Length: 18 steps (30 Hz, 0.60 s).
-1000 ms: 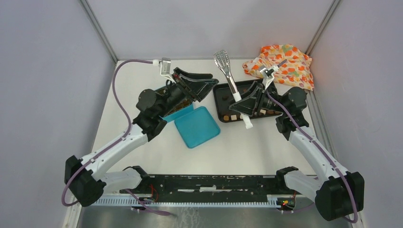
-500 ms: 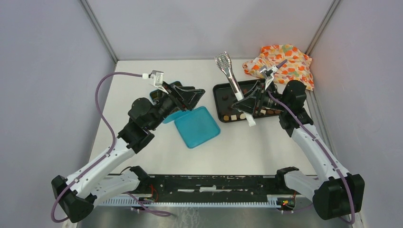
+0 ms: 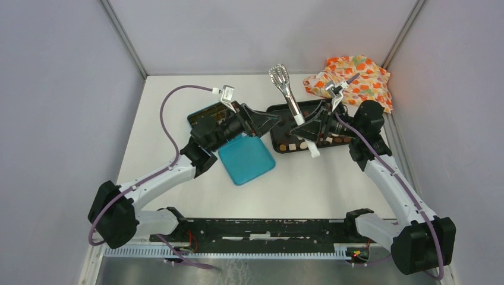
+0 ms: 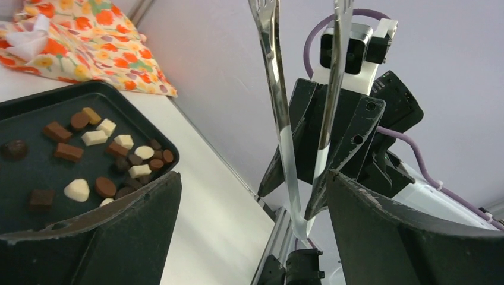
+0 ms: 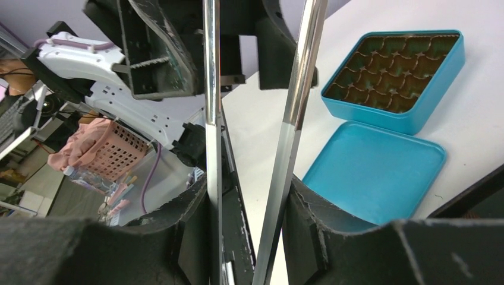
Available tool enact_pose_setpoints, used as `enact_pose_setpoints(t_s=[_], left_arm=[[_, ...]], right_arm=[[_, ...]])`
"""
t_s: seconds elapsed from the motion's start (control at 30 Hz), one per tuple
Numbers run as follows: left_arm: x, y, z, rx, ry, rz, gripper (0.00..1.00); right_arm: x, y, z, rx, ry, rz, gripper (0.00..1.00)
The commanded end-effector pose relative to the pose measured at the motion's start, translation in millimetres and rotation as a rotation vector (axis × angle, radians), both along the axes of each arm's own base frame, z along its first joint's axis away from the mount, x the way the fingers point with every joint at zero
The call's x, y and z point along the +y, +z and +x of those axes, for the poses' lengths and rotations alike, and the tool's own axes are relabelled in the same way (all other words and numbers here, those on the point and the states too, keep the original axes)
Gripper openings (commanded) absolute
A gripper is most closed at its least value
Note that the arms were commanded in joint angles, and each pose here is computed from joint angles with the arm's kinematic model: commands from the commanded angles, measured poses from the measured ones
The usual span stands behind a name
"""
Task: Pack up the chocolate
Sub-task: Pick up the clamp at the center of the board.
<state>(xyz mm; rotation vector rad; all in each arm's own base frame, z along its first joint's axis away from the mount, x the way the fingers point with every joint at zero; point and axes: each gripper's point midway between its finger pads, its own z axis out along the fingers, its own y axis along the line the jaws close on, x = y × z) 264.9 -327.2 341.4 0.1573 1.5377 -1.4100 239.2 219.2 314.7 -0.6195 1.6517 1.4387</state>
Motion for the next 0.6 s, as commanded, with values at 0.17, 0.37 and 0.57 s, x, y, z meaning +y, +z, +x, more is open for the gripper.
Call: enact_pose_setpoints(t_s=[0.17, 0.37, 0.57], left_arm=[[-23.7, 58.8, -13.0, -0.114, -0.181, -0.255, 1.0], [-35.4, 73.2, -17.7, -0.161, -0.218, -0.298, 1.0], [-47.6, 76.9, -10.5, -0.136, -0.208, -0.334, 0.98]], right_arm=[[2.2, 35.8, -11.3, -0.074, 0.057, 0.078, 0.11], [2.6, 36.0, -11.7, -0.065, 0.06, 0.087, 0.11], [4.4, 32.0, -12.2, -0.052, 0.066, 0.088, 0.11]])
